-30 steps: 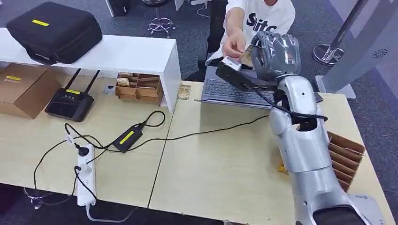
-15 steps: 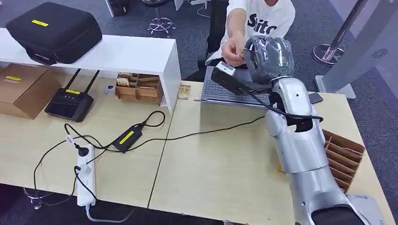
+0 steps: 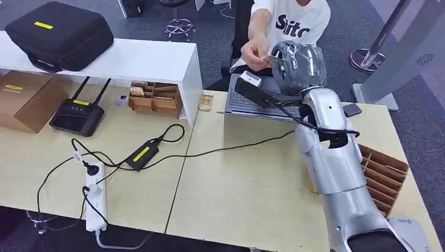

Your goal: Pass the card to the sensor for recognition and then transmit it.

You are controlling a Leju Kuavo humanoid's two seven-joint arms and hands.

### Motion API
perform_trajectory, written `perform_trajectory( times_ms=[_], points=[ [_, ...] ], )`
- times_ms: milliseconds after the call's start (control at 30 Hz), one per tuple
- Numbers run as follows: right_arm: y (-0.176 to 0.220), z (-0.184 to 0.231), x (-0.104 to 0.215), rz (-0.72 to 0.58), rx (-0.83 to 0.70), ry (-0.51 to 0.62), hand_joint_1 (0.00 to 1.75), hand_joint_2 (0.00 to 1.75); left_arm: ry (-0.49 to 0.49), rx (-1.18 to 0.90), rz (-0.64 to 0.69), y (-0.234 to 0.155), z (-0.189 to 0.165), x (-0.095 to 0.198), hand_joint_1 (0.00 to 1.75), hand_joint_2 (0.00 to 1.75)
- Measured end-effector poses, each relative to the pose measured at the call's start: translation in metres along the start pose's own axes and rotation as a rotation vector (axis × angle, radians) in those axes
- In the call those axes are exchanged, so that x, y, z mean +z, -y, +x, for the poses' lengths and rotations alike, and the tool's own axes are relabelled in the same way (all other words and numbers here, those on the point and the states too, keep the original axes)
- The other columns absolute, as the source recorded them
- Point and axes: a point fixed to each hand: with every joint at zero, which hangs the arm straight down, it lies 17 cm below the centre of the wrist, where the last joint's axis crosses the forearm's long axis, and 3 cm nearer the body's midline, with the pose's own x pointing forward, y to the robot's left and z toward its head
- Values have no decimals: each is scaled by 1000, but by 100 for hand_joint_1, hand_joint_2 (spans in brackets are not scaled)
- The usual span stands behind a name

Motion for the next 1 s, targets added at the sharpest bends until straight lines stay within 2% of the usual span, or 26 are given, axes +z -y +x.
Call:
perform_trajectory(
  times_ms=[267, 333, 433, 533, 667, 800, 1000],
  points=[
    [2, -4, 3, -17, -12, -2, 0, 175, 0, 21, 1, 0, 0, 0, 0, 175],
    [-1, -6, 12, -15, -103, 14, 0, 175, 1, 36, 1, 1, 0, 0, 0, 175],
    [-7, -9, 35, -11, -364, 31, 0, 175, -2, 62, 5, 2, 0, 0, 0, 175],
    [5, -32, 69, -91, -597, 10, 0, 175, -6, 83, 11, 3, -2, -1, 0, 175],
    [21, -75, 142, -226, -788, -46, 0, 175, -5, 105, 25, 6, -7, -2, 0, 175],
    [41, -107, 203, -342, -851, -92, 0, 175, -5, 120, 32, 6, -9, -2, 0, 175],
    [87, -154, 284, -547, -834, -181, 0, 175, -3, 137, 41, 7, -9, -2, 0, 175]
  ],
)
